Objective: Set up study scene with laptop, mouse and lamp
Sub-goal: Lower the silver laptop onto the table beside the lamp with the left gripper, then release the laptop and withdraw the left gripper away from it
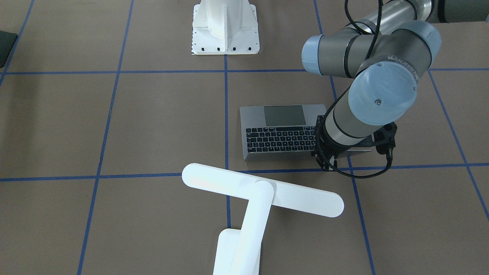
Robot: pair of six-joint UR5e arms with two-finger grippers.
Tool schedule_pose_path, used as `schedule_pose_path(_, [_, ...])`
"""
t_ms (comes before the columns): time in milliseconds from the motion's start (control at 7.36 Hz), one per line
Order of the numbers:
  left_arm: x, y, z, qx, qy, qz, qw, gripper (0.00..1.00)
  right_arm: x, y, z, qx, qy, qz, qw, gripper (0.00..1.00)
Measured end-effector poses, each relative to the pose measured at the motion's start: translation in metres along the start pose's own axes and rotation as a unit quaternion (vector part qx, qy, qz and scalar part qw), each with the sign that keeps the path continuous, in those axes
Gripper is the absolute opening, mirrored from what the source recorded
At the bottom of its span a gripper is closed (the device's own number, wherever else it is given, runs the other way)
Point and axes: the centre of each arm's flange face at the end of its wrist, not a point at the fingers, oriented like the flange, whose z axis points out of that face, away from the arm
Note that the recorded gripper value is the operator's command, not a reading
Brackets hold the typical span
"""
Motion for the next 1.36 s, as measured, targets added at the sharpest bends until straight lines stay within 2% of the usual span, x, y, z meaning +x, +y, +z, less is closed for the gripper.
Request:
schedule_pose_path(136, [0.002,-0.001,0.002,0.000,0.001,0.000,1.0000,0.05,0.000,0.000,0.000,0.000,0.000,0.000,1.0000,0.99])
schedule_pose_path(272, [0.003,-0.001,0.003,0.000,0.001,0.001,1.0000,0.47,0.000,0.000,0.000,0.000,0.000,0.000,1.0000,0.99])
schedule_pose_path(408, [0.003,-0.002,0.004,-0.001,0.002,0.002,1.0000,0.94,0.000,0.000,0.000,0.000,-0.001,0.000,1.0000,0.99])
schedule_pose_path(544, [0.003,-0.002,0.003,0.001,0.004,0.003,1.0000,0.99,0.000,0.001,0.000,0.000,-0.001,0.000,1.0000,0.99])
schedule_pose_path(952, [0.002,-0.004,-0.002,0.014,0.022,0.009,0.9996,0.99,-0.002,0.001,-0.002,0.004,0.002,-0.007,1.0000,0.99])
schedule_pose_path(1360, [-0.037,-0.034,-0.031,0.004,0.062,0.037,0.9974,0.99,-0.013,0.006,-0.012,0.015,0.001,-0.031,0.9994,0.99])
